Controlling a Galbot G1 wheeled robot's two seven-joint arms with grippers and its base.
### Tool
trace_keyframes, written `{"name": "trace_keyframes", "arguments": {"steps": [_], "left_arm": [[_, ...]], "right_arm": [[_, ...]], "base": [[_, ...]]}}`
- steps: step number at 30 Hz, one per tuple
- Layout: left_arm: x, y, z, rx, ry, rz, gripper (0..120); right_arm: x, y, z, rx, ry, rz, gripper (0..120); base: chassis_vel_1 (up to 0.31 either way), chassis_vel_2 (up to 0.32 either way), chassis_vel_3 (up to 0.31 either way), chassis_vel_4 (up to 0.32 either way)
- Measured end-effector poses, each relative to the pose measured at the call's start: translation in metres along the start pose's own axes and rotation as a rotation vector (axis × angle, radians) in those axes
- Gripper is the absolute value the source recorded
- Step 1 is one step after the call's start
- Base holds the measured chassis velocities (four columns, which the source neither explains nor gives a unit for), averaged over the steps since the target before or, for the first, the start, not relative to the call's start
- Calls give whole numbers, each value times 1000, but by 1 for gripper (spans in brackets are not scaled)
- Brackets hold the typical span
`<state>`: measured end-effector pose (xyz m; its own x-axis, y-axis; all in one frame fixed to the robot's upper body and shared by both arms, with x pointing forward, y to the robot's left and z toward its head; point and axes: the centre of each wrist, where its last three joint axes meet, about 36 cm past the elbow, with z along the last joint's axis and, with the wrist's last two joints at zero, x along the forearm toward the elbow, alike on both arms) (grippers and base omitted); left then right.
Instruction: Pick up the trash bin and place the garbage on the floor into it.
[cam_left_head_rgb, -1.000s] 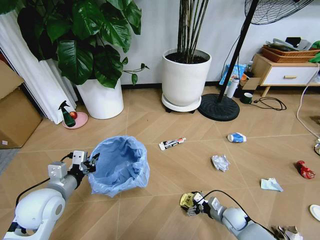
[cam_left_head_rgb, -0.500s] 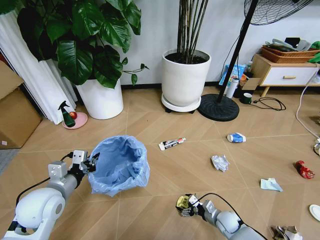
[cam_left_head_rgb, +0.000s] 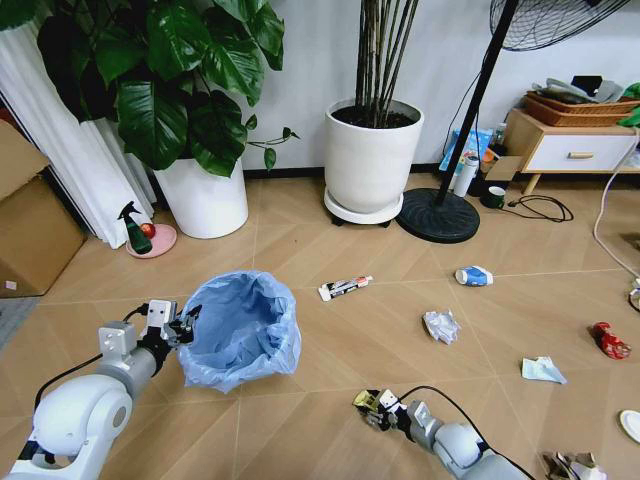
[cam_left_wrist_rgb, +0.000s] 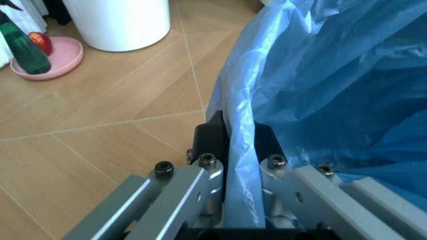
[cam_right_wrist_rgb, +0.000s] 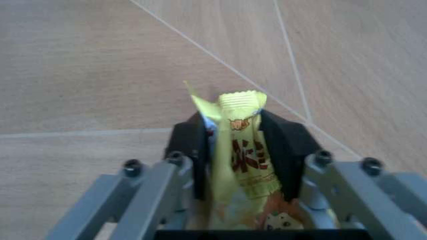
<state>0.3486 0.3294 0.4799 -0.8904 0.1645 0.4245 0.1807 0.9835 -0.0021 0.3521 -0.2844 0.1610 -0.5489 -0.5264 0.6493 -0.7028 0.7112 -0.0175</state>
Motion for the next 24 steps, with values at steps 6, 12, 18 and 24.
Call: {"name": "trace_keyframes", "arguments": {"steps": [6,12,18,24], "left_arm": [[0,0,-1,-2,-2,3,1],[1,1,-2,-4,-4,6,1],[1,1,-3,-4,-4,10,1],[0,0,-1,-2,0,20,1]], "right_arm": [[3,-1,0,-9,6,22,1],[16,-4,1,-29,12,55,0],[34,-10,-7,-41,-6,76,0],[54,-30,-53,-77,-147,134,0]], "base": [[0,0,0,0],[0,0,0,0],[0,0,0,0],[0,0,0,0]]}}
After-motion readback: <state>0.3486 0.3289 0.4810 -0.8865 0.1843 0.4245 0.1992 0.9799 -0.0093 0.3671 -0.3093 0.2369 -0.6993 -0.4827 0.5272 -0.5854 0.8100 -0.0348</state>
